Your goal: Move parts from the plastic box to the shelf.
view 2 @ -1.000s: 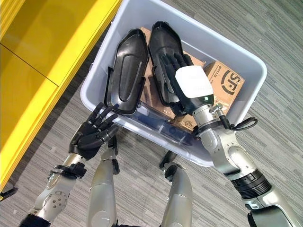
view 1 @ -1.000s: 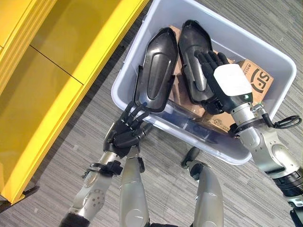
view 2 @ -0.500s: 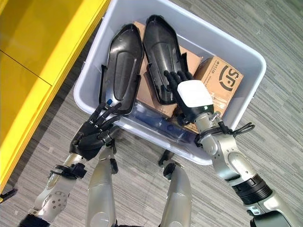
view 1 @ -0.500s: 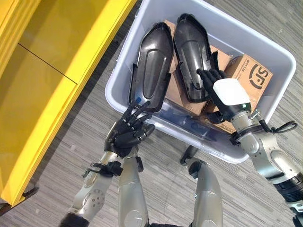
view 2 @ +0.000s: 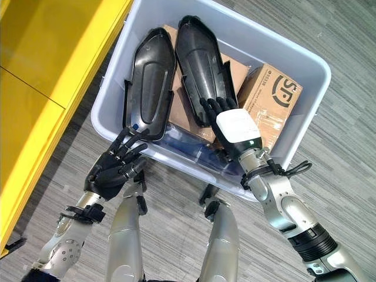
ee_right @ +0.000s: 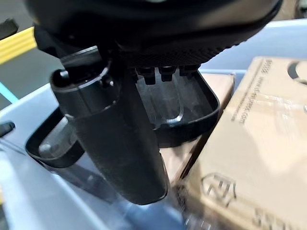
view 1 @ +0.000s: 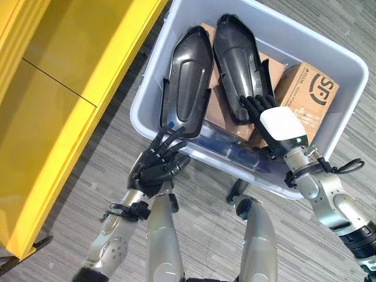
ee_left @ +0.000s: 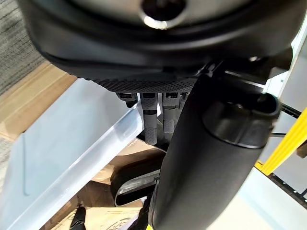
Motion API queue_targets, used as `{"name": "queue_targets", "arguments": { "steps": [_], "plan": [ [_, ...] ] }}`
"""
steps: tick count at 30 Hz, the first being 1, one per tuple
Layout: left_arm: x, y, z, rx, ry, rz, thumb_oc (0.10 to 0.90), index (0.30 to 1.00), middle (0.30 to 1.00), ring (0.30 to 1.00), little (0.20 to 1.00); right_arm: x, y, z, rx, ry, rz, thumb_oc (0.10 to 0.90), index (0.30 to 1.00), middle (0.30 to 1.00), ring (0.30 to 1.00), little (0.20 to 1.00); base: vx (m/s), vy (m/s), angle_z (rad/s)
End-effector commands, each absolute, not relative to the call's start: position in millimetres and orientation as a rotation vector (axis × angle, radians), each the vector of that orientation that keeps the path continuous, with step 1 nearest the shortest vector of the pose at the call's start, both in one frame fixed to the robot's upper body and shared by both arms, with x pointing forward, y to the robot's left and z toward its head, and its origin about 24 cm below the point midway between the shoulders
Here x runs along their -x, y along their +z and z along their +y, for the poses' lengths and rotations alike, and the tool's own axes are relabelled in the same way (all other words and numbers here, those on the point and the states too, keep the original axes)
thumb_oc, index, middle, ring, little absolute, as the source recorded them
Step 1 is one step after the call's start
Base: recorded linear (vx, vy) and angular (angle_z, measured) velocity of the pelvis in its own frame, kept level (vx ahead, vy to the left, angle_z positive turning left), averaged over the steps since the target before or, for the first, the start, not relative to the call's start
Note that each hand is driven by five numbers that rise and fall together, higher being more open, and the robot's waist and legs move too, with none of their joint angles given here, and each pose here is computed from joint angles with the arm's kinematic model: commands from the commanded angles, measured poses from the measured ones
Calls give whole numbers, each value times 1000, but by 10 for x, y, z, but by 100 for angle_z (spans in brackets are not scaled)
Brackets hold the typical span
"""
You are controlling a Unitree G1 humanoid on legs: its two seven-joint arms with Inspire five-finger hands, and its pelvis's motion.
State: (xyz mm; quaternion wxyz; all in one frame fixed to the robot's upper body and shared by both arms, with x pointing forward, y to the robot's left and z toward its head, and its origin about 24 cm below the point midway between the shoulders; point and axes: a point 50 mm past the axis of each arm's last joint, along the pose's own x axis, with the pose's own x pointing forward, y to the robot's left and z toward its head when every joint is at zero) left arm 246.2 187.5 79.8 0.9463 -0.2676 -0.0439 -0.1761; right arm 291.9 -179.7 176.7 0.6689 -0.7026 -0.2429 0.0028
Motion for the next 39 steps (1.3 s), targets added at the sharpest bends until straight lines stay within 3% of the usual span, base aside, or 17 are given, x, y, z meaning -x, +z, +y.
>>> {"name": "queue_targets", "arguments": {
  "steps": [1, 13, 30, 39],
  "plan": [
    [-2414, 1008, 1593, 587, -568, -133, 900, 1000, 1000, 1000, 1000, -2829, 2372, -1705, 1602, -162, -875, 900, 1000, 1000, 1000, 1000, -9, 32, 0],
    [-2502, 1135, 1673, 586, -468, -223, 900, 1000, 1000, 1000, 1000, -3022, 2500, -1688, 1616, -271, -870, 900, 1000, 1000, 1000, 1000, -10, 8, 1],
    [-2529, 1138, 1613, 533, -517, -197, 900, 1000, 1000, 1000, 1000, -3147, 2479, -1947, 1455, -468, -729, 900, 1000, 1000, 1000, 1000, -2, -2, 2],
    [-2563, 1147, 1514, 563, -521, -189, 900, 1000, 1000, 1000, 1000, -3155, 2353, -1952, 1385, -437, -699, 900, 1000, 1000, 1000, 1000, -8, 17, -3]
  ]
}}
